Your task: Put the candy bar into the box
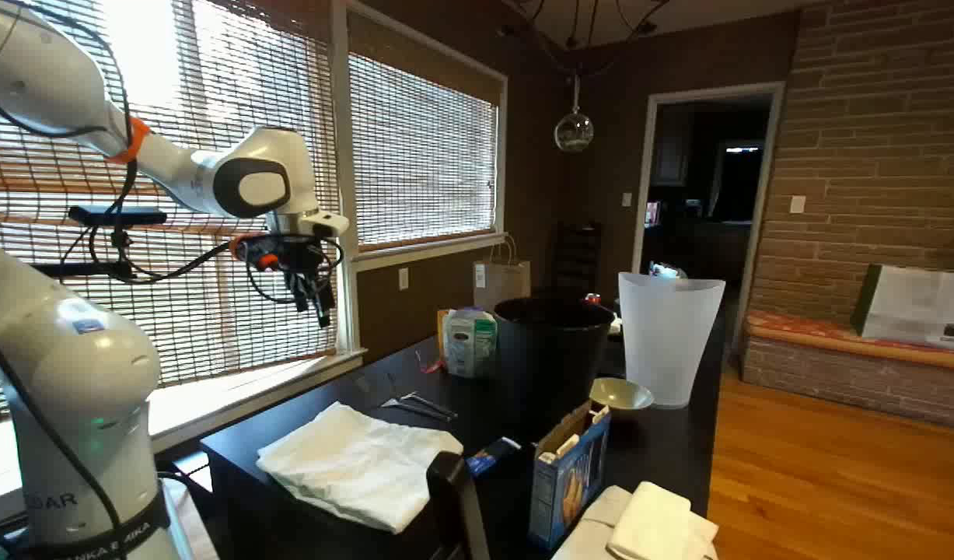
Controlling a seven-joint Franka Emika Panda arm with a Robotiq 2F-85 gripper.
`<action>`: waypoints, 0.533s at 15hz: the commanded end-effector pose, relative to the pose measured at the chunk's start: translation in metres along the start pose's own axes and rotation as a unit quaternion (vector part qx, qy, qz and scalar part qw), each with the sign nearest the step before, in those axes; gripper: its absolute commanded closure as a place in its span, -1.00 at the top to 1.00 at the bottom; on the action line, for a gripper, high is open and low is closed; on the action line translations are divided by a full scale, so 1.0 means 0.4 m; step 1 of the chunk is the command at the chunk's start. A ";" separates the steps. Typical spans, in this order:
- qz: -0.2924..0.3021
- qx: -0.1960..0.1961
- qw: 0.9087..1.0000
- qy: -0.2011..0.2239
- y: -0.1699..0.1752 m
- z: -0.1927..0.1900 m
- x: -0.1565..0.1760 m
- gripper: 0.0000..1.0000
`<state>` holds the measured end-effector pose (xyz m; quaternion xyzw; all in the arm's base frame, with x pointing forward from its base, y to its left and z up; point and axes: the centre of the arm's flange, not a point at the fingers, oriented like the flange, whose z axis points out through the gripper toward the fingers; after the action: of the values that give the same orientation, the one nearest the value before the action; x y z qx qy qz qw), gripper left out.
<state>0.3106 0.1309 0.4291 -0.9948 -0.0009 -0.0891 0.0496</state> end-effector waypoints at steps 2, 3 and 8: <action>0.000 0.000 1.000 -0.002 0.000 0.002 0.000 1.00; 0.000 0.000 1.000 -0.002 0.000 0.003 0.000 1.00; 0.025 -0.018 0.999 0.013 0.022 0.028 0.022 1.00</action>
<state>0.3109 0.1309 0.4282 -0.9949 -0.0008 -0.0874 0.0493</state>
